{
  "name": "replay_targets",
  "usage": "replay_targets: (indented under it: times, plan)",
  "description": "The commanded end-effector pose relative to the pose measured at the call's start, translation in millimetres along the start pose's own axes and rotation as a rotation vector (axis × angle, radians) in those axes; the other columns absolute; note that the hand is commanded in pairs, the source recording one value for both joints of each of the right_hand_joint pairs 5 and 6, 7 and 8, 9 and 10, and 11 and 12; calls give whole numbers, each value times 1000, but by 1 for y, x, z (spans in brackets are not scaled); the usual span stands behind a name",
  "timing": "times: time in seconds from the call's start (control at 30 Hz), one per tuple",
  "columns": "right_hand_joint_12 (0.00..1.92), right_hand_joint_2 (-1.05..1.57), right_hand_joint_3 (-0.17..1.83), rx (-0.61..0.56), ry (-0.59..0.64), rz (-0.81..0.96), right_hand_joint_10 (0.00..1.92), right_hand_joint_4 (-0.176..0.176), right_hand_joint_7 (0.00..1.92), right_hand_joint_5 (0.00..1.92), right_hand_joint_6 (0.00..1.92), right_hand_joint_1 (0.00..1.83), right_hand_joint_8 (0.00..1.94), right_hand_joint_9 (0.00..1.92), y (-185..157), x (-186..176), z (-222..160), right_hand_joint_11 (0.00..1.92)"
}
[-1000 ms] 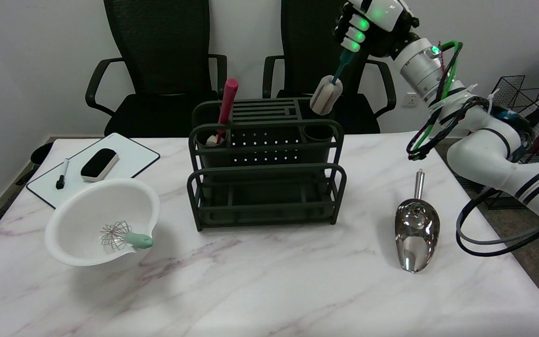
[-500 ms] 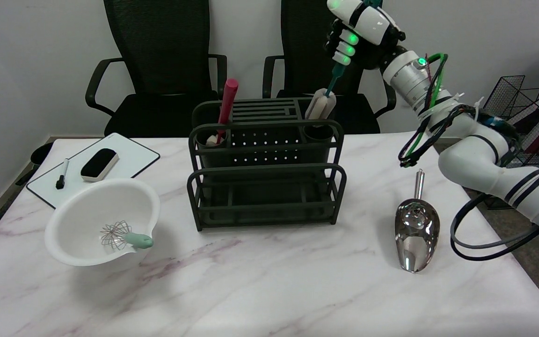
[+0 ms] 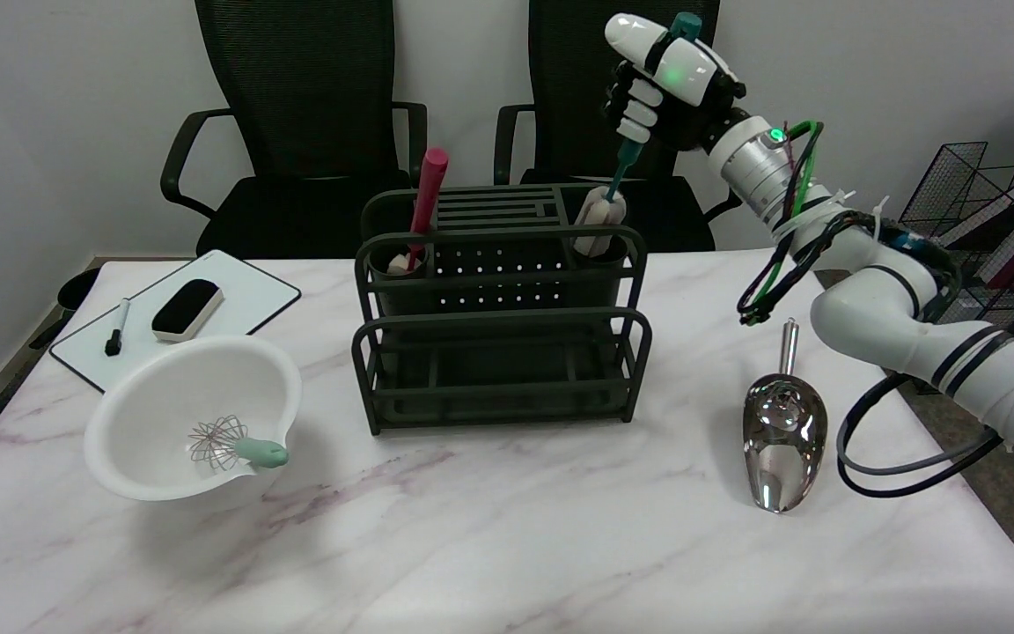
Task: Place the blue sponge bottle brush into the kitchen storage rack.
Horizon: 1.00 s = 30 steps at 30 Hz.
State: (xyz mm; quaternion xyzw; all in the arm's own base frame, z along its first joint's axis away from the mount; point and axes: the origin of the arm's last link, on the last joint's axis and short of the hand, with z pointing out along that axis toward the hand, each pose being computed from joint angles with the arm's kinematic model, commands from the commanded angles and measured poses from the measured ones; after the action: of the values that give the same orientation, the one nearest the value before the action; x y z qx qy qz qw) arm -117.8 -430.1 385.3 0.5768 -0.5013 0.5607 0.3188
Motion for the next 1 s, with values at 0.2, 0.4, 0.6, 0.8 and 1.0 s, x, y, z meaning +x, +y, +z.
replay_targets:
  times: [0.2, 0.4, 0.6, 0.8, 1.0]
  plan:
    - [1920, 1571, 402, -23, 27, -11, 1920, 0, 1920, 1920, 1920, 981, 1920, 1920, 16, 6, 3, 1920]
    - [1920, 1571, 403, -22, 34, -18, 1920, 0, 1920, 1920, 1920, 981, 1920, 1920, 15, 9, 5, 1920]
    - [1920, 1571, 402, -15, 37, -17, 1920, 0, 1920, 1920, 1920, 981, 1920, 1920, 14, 10, 4, 1920]
    - [1920, 1571, 400, -17, 45, -19, 1920, 0, 1920, 1920, 1920, 981, 1920, 1920, 16, 13, 2, 1920]
    - [1920, 1571, 400, -24, 52, -20, 1920, 0, 1920, 1920, 1920, 981, 1920, 1920, 19, 16, 0, 1920]
